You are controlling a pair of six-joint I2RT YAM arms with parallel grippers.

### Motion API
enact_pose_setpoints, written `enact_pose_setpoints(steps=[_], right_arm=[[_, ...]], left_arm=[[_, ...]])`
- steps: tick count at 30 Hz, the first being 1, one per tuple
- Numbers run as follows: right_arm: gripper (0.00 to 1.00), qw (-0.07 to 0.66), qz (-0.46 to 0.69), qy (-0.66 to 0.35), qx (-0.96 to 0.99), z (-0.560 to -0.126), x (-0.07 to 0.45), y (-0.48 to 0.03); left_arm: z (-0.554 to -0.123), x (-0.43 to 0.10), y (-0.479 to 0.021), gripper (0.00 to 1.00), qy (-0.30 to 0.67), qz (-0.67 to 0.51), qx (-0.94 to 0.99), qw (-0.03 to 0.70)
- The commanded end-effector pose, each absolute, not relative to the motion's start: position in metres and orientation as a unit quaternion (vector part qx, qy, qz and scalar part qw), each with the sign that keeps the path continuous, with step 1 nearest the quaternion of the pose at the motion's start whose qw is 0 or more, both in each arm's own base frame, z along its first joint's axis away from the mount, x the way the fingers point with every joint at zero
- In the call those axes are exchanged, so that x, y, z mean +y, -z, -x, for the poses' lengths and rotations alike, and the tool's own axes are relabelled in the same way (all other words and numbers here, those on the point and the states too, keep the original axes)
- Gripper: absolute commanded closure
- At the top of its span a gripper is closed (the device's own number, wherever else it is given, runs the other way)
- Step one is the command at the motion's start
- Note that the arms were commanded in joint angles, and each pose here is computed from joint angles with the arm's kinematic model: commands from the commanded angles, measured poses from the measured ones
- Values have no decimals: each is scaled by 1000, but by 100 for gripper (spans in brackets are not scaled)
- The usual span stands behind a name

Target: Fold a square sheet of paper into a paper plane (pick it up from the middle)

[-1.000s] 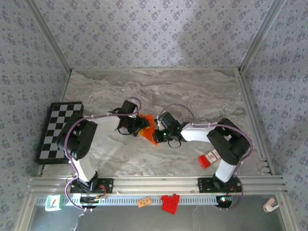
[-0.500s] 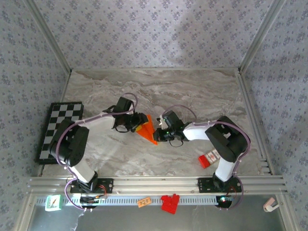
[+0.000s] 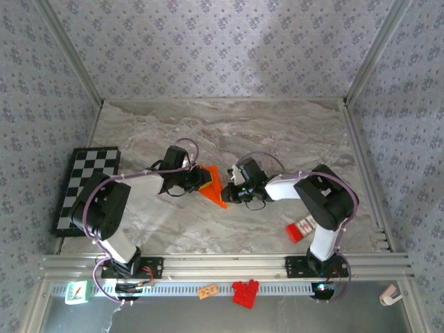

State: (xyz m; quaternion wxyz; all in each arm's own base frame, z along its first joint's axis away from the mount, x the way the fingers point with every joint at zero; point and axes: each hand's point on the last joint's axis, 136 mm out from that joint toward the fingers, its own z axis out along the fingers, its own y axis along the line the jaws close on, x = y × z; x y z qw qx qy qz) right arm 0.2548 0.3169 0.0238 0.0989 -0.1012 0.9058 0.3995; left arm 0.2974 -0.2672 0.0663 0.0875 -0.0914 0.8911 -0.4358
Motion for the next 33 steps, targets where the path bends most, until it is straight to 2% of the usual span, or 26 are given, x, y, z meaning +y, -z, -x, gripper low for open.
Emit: enact_pose_setpoints(steps=[1,19,26,33], right_arm=[[91,68,84,-396,912,-247,310,-11],[88,55,73,-394,915,-247,306,-6],[83,51,69,-392,916,-246,303,-6],[83,51,68,-391,917,-245,301,-7]], left_arm=[[-298,-278,-69,81,469,69,876,91],[-298,-289,-50,85,468,77,878,67],[-298,-284,-40,86,450,89,886,61],[-299,-284,-37,87,443,94,890,58]])
